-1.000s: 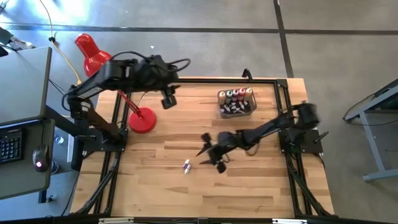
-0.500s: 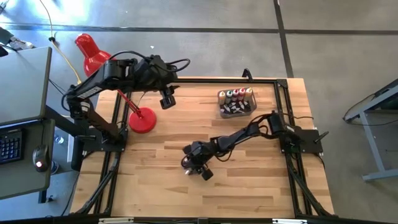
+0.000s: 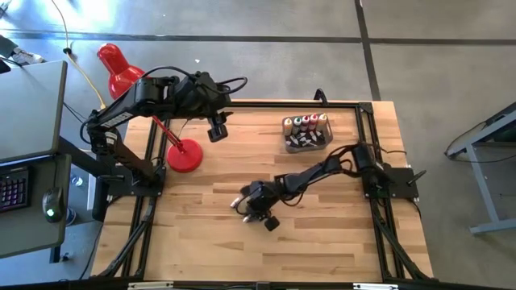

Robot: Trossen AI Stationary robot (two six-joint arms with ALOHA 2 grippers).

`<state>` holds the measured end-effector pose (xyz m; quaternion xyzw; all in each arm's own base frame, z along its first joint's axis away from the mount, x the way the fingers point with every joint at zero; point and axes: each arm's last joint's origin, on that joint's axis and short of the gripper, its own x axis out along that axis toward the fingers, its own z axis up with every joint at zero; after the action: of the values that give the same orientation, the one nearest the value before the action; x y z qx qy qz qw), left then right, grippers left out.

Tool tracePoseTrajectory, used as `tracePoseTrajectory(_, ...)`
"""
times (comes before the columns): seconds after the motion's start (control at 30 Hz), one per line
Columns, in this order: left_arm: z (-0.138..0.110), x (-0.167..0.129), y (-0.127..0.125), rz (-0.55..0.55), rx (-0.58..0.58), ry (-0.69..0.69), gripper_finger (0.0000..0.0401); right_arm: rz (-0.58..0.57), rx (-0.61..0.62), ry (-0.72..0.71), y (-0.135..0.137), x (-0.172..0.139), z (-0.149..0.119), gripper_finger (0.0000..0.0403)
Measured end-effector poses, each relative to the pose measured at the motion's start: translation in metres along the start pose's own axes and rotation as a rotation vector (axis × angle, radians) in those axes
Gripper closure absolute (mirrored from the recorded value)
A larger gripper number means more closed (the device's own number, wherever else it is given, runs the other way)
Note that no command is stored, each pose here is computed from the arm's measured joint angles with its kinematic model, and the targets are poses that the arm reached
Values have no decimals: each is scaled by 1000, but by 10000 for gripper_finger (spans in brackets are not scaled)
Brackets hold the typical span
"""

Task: Pick & Place food coloring
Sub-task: Put the small pink food coloring bottle into the bin

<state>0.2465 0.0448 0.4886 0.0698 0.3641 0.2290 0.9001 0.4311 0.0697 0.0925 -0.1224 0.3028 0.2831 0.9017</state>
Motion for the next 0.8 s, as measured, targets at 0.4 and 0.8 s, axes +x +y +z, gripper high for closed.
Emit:
tracePoseTrajectory(0.4,2,0,1,25,44,-15,248,-604,17,544,-8,-157,47,320)
tracePoseTrajectory(0.8,3,3,1,68,37,-9,248,-989,588,430,-35,-273,-43,321)
